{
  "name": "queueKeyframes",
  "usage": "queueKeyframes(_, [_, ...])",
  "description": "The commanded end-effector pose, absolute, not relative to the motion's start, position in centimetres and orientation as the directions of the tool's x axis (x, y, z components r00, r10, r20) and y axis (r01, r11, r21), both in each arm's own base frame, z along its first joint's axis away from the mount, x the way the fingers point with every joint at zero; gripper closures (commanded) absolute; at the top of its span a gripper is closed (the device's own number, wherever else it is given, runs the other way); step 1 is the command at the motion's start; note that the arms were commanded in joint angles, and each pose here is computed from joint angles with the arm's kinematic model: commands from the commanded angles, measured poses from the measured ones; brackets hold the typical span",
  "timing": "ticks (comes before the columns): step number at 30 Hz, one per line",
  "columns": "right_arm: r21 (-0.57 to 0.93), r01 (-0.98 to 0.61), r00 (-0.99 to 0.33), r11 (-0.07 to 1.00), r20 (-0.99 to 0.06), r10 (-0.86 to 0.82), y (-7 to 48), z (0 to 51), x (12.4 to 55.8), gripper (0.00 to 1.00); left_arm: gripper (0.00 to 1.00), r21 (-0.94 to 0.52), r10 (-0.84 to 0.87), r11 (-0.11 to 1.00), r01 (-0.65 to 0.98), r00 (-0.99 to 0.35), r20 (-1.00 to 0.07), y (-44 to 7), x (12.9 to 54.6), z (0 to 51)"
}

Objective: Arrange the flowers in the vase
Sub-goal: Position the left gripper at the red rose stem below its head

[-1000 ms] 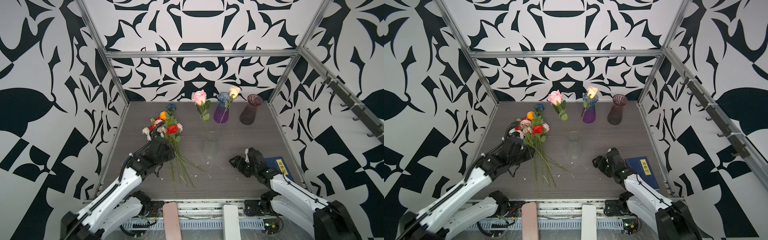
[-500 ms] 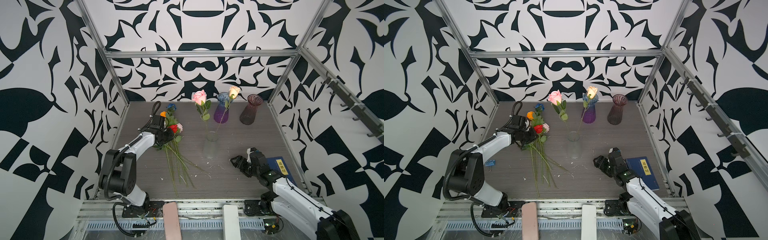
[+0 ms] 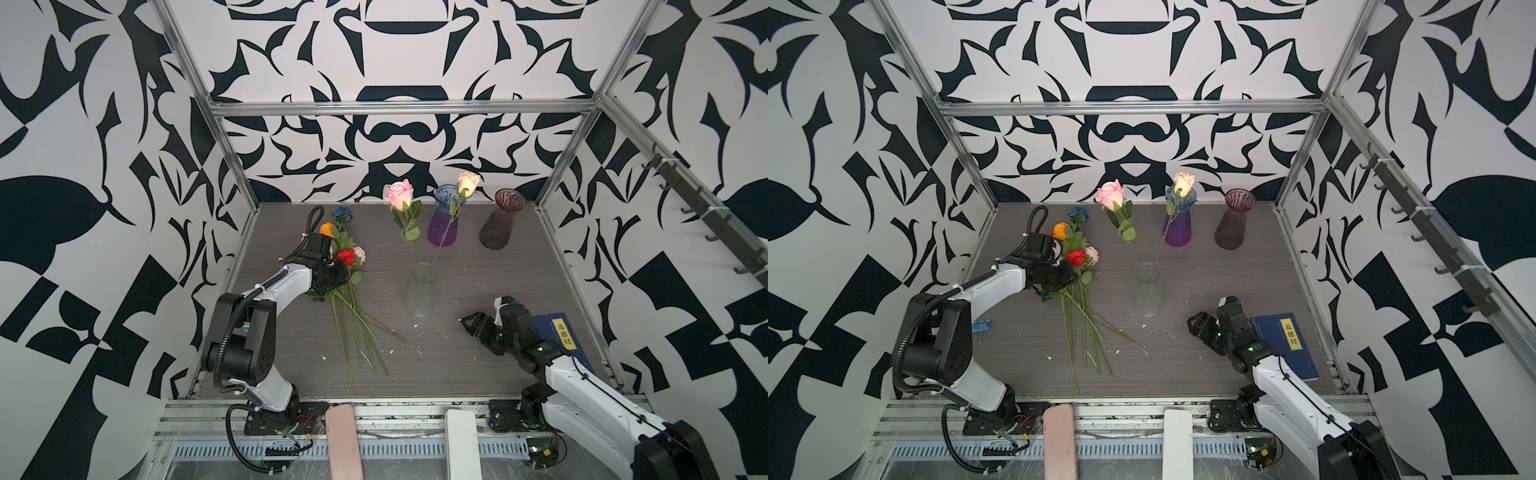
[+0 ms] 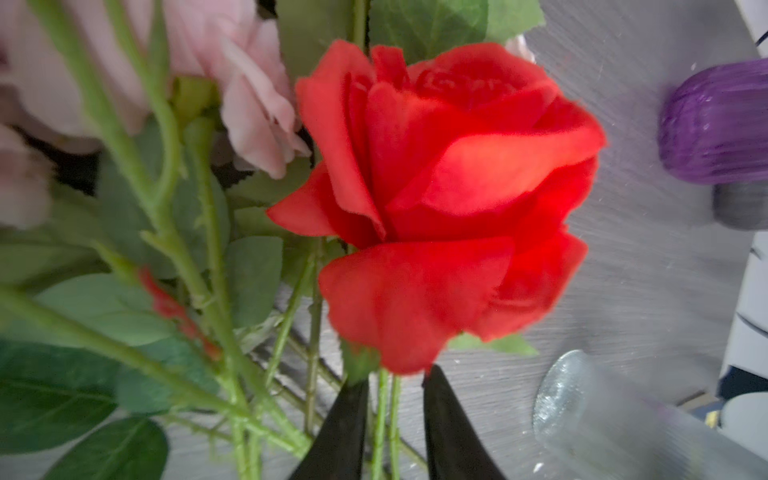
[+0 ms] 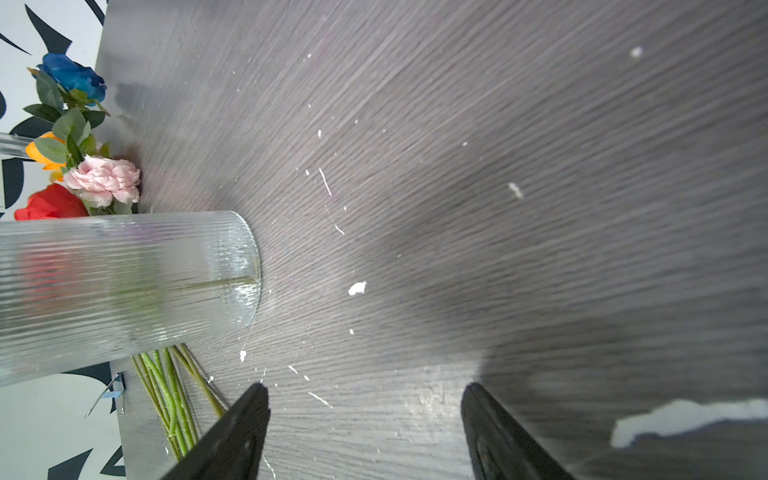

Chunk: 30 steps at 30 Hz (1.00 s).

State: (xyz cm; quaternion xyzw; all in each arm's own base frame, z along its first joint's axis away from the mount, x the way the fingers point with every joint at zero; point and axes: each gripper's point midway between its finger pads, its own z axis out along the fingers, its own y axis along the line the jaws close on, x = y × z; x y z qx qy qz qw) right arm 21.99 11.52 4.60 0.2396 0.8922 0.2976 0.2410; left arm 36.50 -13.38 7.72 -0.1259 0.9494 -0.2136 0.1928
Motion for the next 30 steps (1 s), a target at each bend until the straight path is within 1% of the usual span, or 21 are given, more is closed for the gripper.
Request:
queueKeyframes(1, [0.647,0.273,-0.765,0.712,-0.302,0.568,11.4,4.7,22.2,0.23,0.68,-0.400,-0.294,0.904,-0.150,-0.898,-0.327,-12.4,35.5,7.9])
queueKeyframes(4, [0.648,0.275,-0.766,0.711,-0.299,0.569,11.4,4.7,22.1,0.23,0.68,-0.387,-0.275,0.911,-0.143,-0.910,-0.312,-12.4,35.0,7.3])
queueKeyframes(15, [0.648,0.279,-0.764,0.708,-0.297,0.572,11.4,4.7,22.0,0.23,0.75,-0.423,-0.268,0.896,-0.133,-0.922,-0.280,-13.3,35.3,6.1])
queueKeyframes(24, [0.650,0.282,-0.758,0.706,-0.299,0.579,11.2,4.7,21.9,0.23,0.76,-0.427,-0.263,0.894,-0.134,-0.929,-0.259,-13.4,34.9,5.3])
queueKeyframes(30, [0.649,0.285,-0.758,0.705,-0.298,0.580,11.2,4.7,22.0,0.23,0.77,-0.437,-0.262,0.891,-0.124,-0.927,-0.269,-13.5,34.9,5.4])
